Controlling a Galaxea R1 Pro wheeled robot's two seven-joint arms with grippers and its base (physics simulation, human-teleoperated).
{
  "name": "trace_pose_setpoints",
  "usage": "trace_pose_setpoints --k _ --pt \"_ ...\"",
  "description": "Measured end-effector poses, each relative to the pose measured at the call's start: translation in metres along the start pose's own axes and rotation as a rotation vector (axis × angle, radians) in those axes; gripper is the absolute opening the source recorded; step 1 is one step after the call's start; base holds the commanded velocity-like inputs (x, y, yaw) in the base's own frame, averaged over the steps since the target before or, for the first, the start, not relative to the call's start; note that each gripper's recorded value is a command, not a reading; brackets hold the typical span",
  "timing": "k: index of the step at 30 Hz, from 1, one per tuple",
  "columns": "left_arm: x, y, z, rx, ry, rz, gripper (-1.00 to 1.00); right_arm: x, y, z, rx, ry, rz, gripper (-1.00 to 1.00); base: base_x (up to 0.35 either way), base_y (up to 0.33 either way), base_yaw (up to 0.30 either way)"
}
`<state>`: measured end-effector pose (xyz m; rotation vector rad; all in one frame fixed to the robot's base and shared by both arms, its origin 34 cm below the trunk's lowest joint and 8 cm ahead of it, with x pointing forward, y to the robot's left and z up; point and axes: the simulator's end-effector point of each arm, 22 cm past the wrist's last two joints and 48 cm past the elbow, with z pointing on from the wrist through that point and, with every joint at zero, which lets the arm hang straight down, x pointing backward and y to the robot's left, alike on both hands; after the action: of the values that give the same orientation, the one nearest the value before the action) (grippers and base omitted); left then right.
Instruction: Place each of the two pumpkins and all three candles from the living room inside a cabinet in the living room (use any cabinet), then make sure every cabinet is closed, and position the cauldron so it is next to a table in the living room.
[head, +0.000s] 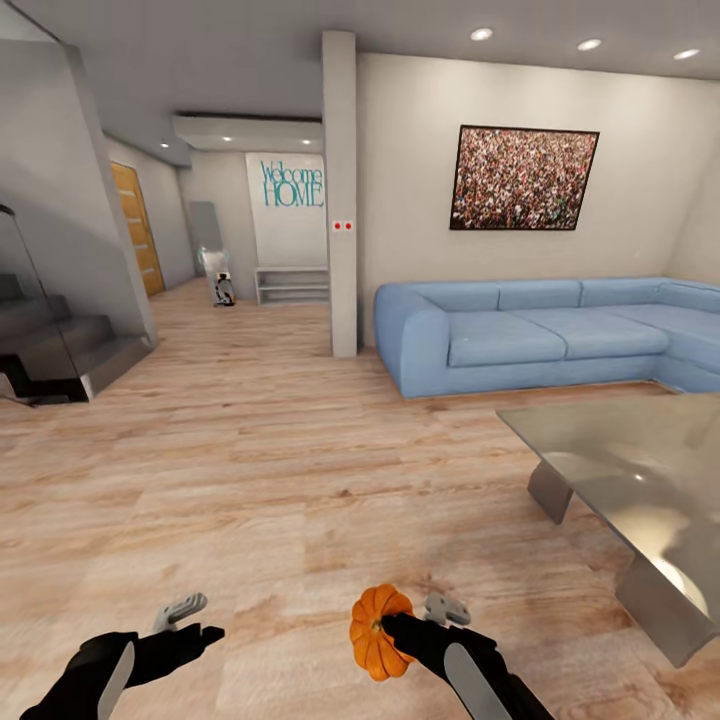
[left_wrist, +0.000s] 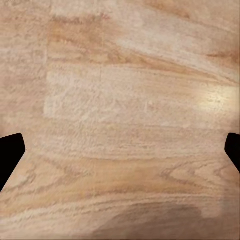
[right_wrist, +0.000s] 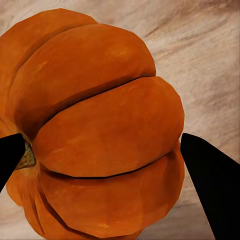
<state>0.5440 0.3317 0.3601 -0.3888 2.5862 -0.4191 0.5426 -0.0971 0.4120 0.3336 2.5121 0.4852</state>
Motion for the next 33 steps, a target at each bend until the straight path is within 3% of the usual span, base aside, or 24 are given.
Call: trace_pose_setpoints --k 33 --pt "-0.024 -0.025 -0.043 -0.004 0.017 -0.005 1.0 -0.044 0.022 -0.04 0.025 -0.03 0.028 -1.0 0.0 0.0 0.0"
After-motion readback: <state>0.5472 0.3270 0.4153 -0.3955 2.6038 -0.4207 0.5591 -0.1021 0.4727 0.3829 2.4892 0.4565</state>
